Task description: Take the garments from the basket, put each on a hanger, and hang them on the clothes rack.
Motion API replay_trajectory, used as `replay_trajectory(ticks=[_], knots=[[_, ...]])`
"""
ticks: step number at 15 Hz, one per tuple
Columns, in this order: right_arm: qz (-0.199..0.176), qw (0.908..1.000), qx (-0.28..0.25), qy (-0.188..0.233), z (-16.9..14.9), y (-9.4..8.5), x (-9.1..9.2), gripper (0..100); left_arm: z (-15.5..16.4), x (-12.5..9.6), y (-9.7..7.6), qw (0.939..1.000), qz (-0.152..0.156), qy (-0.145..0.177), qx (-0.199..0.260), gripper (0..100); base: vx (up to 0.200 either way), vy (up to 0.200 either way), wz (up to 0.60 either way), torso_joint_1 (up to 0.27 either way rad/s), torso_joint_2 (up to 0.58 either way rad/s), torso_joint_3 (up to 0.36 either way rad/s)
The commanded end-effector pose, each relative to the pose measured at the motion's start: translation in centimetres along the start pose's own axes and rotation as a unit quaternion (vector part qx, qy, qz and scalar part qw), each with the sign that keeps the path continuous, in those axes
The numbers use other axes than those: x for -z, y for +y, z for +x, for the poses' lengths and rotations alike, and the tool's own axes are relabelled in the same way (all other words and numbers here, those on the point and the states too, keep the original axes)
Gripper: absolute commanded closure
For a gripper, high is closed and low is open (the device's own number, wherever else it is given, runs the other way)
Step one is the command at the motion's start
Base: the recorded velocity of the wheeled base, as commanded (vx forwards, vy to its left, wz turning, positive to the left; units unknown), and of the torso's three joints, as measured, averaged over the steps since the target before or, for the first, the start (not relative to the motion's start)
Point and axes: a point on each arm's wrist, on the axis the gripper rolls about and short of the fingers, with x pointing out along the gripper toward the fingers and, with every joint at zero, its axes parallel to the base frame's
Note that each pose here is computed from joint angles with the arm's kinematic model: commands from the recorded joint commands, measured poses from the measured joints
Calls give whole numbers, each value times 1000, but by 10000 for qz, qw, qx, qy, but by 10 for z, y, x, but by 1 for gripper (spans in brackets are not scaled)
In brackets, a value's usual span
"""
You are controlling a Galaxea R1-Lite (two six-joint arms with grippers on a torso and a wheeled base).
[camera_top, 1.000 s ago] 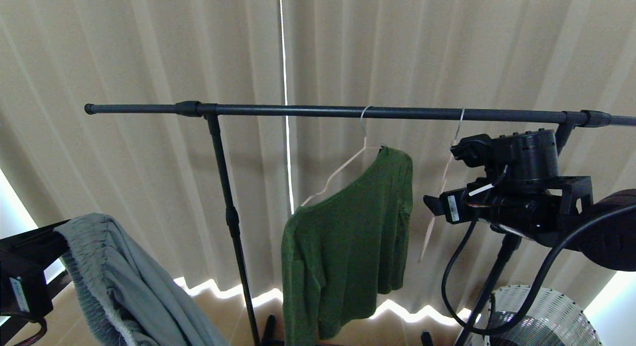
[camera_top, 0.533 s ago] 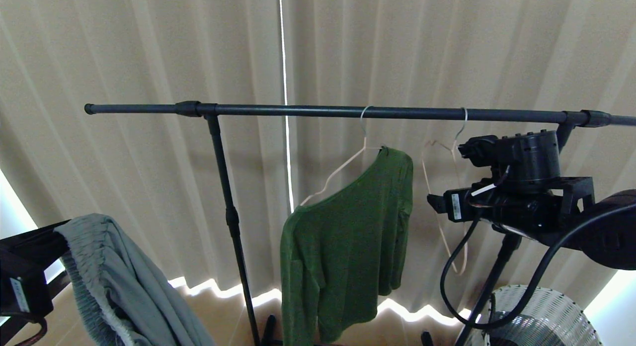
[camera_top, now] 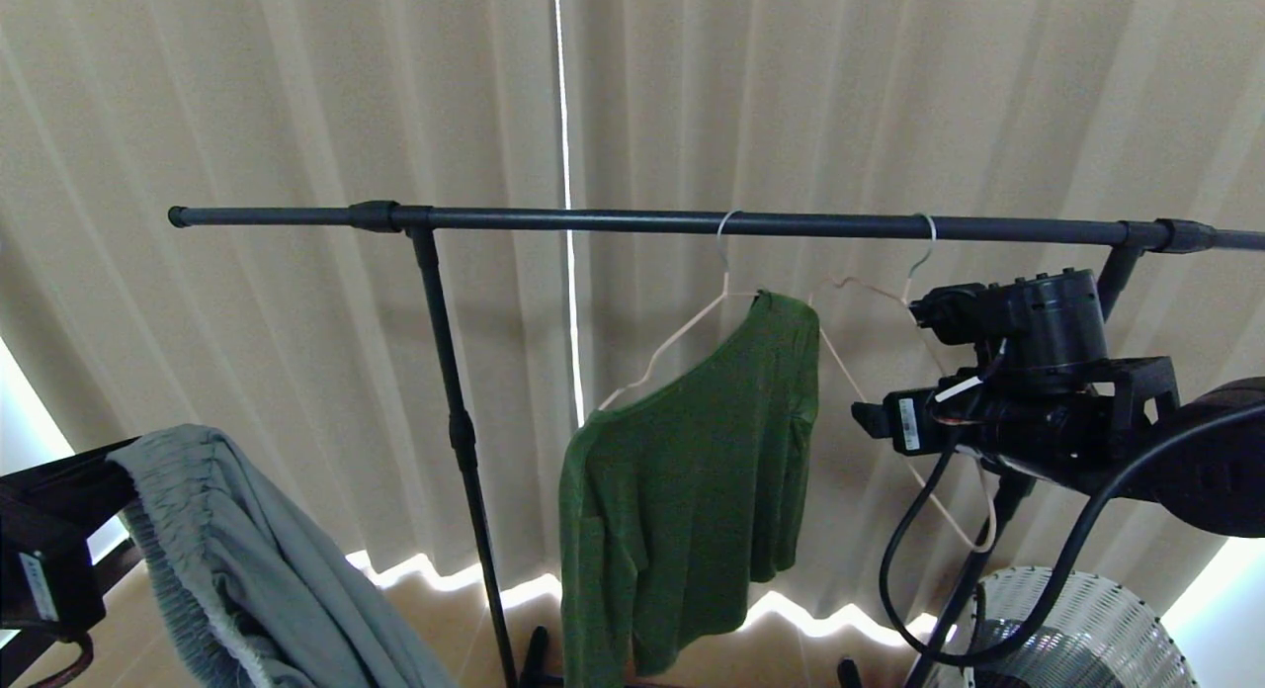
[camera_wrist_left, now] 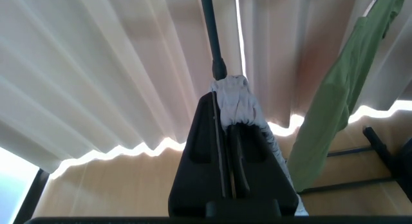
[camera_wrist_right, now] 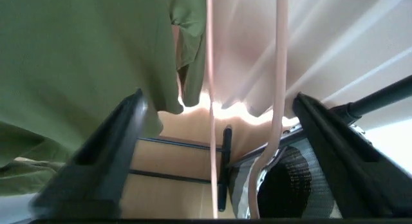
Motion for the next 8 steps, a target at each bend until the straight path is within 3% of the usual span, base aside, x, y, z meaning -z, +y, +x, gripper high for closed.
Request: replay_trajectory(ticks=[1,8], knots=[[42,10000,53,-10,1,-4,-1,100,0,0,0,10000,-2,-10,-6,100,0,0,0,0,0,0],[97,9999,73,-91,-3,-7,-5,100,-2,0,0,10000,19,-38,-20,100,0,0,0,0,0,0]])
